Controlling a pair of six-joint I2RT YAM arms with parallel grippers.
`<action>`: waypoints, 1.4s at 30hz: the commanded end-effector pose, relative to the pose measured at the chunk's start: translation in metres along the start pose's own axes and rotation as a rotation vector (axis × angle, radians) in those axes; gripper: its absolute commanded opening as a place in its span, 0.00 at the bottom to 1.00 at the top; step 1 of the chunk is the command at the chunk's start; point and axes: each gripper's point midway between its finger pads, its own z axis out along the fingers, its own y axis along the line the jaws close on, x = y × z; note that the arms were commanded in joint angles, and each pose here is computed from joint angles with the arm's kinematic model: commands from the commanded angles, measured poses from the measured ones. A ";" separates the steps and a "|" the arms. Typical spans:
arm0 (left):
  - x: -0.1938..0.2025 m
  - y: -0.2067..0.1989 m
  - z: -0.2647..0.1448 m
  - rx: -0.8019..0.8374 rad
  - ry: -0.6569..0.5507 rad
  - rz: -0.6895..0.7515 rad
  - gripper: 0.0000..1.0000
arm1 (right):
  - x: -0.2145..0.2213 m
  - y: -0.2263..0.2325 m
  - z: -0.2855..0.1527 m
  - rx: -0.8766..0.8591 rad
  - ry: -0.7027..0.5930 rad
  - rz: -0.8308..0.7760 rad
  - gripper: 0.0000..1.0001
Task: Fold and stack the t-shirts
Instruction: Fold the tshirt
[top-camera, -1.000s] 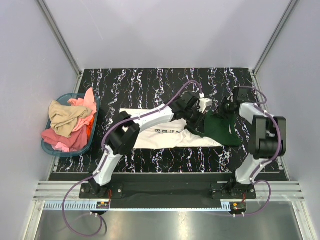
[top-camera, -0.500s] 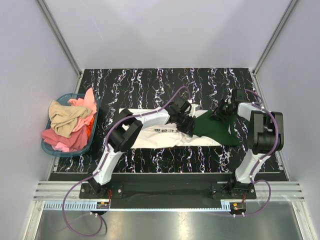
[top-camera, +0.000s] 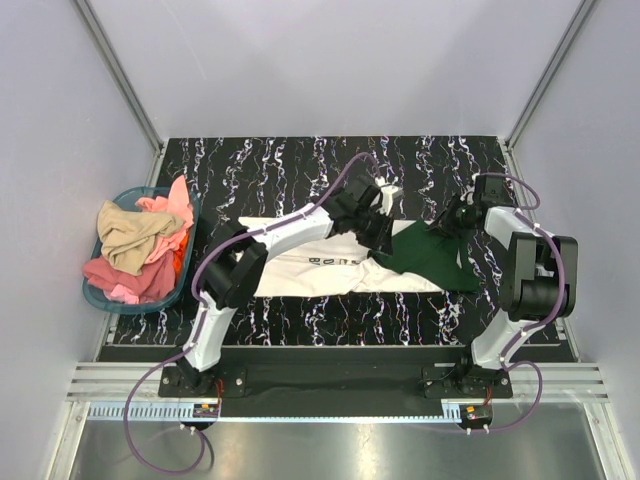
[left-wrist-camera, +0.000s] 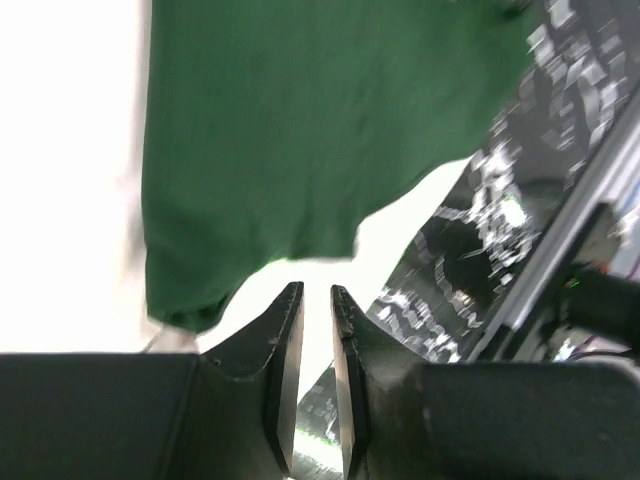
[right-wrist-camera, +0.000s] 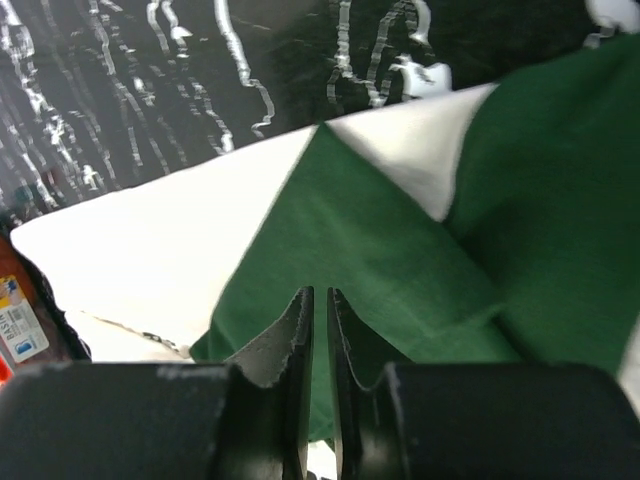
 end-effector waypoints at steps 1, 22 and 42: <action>-0.043 -0.026 -0.014 0.068 -0.103 0.032 0.22 | -0.014 -0.006 -0.013 0.030 -0.041 -0.017 0.16; -0.047 0.025 -0.010 0.022 -0.082 0.001 0.22 | -0.025 -0.039 -0.005 0.143 -0.051 -0.046 0.12; 0.069 0.088 -0.089 -0.168 0.016 -0.261 0.26 | 0.097 0.043 -0.019 -0.052 0.132 0.031 0.14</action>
